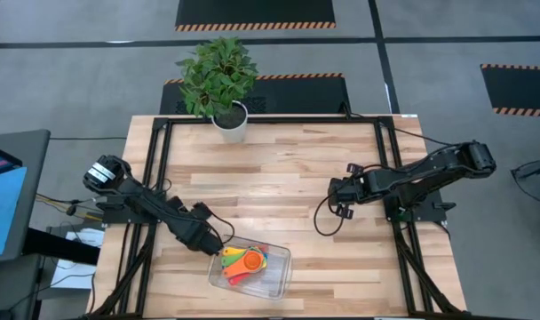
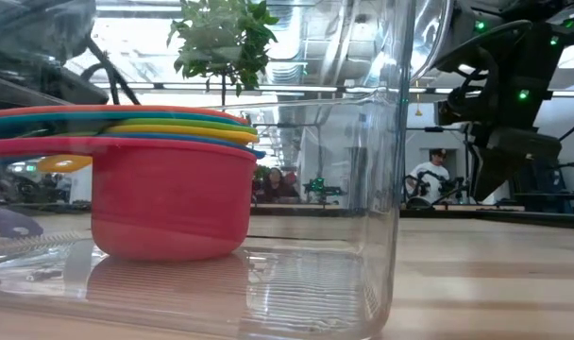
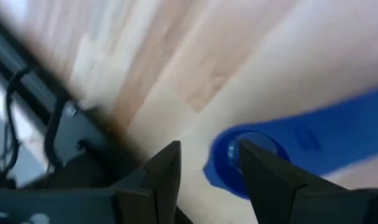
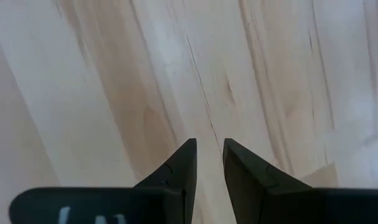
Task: Nest measuring cups in basket
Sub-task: Stack the dark blue measuring cup on top of the orange measuring cup
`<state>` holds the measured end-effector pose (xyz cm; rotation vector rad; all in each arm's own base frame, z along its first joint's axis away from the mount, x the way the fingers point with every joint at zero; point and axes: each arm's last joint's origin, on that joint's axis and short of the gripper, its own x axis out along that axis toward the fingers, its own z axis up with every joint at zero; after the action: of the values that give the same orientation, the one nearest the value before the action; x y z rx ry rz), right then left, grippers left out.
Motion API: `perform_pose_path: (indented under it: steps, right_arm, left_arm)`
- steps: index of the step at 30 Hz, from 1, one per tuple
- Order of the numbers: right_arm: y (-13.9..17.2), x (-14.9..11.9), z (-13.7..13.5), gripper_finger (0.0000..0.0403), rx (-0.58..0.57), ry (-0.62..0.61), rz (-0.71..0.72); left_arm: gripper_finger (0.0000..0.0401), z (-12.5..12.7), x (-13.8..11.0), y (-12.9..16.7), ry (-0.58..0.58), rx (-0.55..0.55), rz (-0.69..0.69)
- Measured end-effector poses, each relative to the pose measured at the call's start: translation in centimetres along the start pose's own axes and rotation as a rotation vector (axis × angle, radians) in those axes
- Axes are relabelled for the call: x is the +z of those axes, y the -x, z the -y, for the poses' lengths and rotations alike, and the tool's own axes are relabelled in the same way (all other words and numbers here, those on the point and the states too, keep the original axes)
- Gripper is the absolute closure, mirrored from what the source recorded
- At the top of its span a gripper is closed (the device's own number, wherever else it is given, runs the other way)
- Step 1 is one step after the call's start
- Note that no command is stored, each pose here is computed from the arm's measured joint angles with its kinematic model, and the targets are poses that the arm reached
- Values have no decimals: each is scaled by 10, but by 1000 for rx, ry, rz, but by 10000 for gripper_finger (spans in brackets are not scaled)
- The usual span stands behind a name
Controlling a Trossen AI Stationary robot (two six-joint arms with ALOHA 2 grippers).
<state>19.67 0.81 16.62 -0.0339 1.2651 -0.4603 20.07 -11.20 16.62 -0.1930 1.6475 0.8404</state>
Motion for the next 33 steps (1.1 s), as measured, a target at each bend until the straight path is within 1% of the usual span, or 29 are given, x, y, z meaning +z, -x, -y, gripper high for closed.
perform_pose_path:
  steps: [2, 8, 10, 13, 16, 18, 20, 23, 29, 31, 33]
  right_arm:
    - [0, 0, -1, 302, 16, -6, -1]
    - [0, 1, -1, 302, 22, -13, 6]
    - [0, 2, -1, 302, 24, -16, 12]
    - [0, 3, -2, 302, 30, -22, 28]
    - [0, 5, -2, 302, 36, -29, 45]
    - [0, 7, -3, 302, 43, -35, 62]
    - [0, 8, -3, 302, 46, -39, 71]
    - [1, 8, -3, 302, 46, -40, 73]
    - [1, 8, -3, 302, 46, -40, 73]
    - [1, 8, -3, 302, 46, -40, 73]
    - [1, 8, -3, 302, 46, -39, 73]
  left_arm:
    - [250, 1, -2, 0, -49, -4, -6]
    - [250, 5, -10, -5, -142, -44, -44]
    - [250, 8, -13, -10, -158, -72, -54]
    - [250, 8, -16, -17, -167, -70, -50]
    - [250, 7, -15, -18, -160, -43, -1]
    - [250, 6, -14, -18, -178, -27, 40]
    - [250, 6, -13, -18, -219, -17, 68]
    - [250, 7, -13, -18, -294, -16, 73]
    - [250, 13, -12, -22, -411, -77, 99]
    - [250, 13, -12, -27, -419, -87, 97]
    - [250, 11, -13, -30, -394, -75, 89]
